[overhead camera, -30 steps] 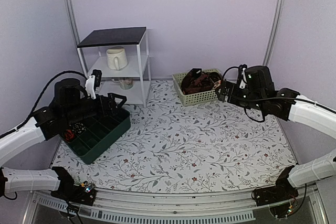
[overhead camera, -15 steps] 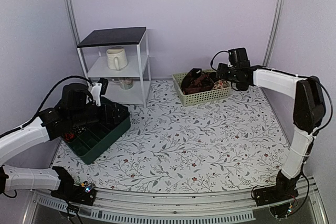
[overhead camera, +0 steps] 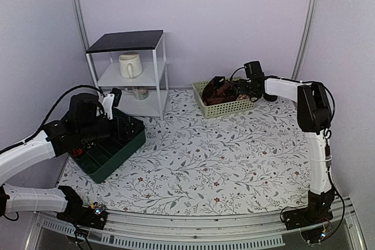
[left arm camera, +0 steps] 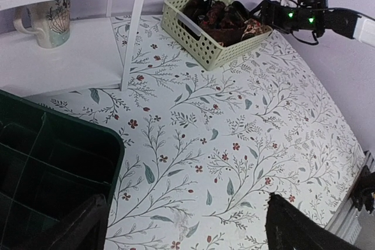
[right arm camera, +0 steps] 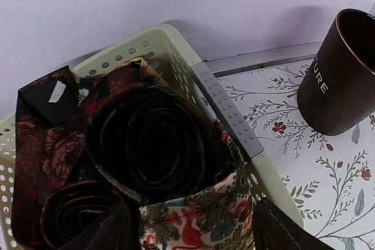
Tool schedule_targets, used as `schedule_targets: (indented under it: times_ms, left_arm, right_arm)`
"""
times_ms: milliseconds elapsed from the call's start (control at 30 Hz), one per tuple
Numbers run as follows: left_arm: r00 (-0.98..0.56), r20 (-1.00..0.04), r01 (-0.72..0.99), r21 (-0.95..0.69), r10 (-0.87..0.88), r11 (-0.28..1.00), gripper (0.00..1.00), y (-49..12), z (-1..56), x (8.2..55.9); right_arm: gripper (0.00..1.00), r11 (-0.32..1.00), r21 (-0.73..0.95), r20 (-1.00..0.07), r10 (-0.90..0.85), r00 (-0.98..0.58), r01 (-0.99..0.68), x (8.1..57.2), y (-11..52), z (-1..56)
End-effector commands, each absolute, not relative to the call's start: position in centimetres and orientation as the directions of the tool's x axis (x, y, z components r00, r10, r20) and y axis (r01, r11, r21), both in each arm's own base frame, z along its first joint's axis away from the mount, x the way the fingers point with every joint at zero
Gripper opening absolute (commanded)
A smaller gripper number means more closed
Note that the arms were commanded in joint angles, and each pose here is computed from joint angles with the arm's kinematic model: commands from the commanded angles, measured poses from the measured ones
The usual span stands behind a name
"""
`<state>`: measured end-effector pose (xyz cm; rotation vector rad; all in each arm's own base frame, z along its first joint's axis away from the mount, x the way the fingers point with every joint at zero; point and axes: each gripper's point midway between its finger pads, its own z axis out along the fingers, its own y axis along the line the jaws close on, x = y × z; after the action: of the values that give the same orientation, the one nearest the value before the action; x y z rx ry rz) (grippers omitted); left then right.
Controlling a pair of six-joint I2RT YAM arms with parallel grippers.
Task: Roll the ties
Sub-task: Pick up the tie from the bin.
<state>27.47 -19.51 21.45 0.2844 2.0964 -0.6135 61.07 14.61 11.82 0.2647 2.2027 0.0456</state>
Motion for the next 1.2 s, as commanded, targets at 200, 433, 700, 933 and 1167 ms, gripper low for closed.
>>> schedule_targets:
  times_ms: [200, 433, 700, 933, 1167]
  left_arm:
    - [-0.537, -0.843, 0.418, -0.3, -0.033, 0.858, 0.94, -19.2, 22.5, 27.9]
    - [-0.538, -0.842, 0.412, -0.294, -0.03, 0.862, 0.94, -19.1, 22.8, 28.1]
    - [-0.543, -0.837, 0.406, -0.335, -0.07, 0.85, 0.93, -19.4, 23.4, 28.1]
    - [-0.571, -0.817, 0.431, -0.381, -0.08, 0.818, 0.89, -20.4, 22.1, 27.6]
    - [-0.56, -0.828, 0.519, -0.359, -0.009, 0.776, 0.77, -22.6, 22.3, 26.7]
  right_arm:
    - [0.68, 0.973, 0.131, -0.724, 0.224, -0.652, 0.188, 62.7, 13.5, 6.3]
    - [0.31, 0.974, 0.147, -0.768, 0.222, -0.601, 0.172, 63.2, 13.4, 10.7]
    - [0.19, 0.973, 0.211, -0.866, 0.231, -0.443, 0.095, 62.2, 13.5, 23.8]
    - [0.15, 0.965, 0.261, -0.9, 0.254, -0.354, 0.027, 59.5, 13.6, 31.9]
    - [0.1, 0.952, 0.297, -0.915, 0.264, -0.304, -0.069, 55.4, 14.3, 38.5]
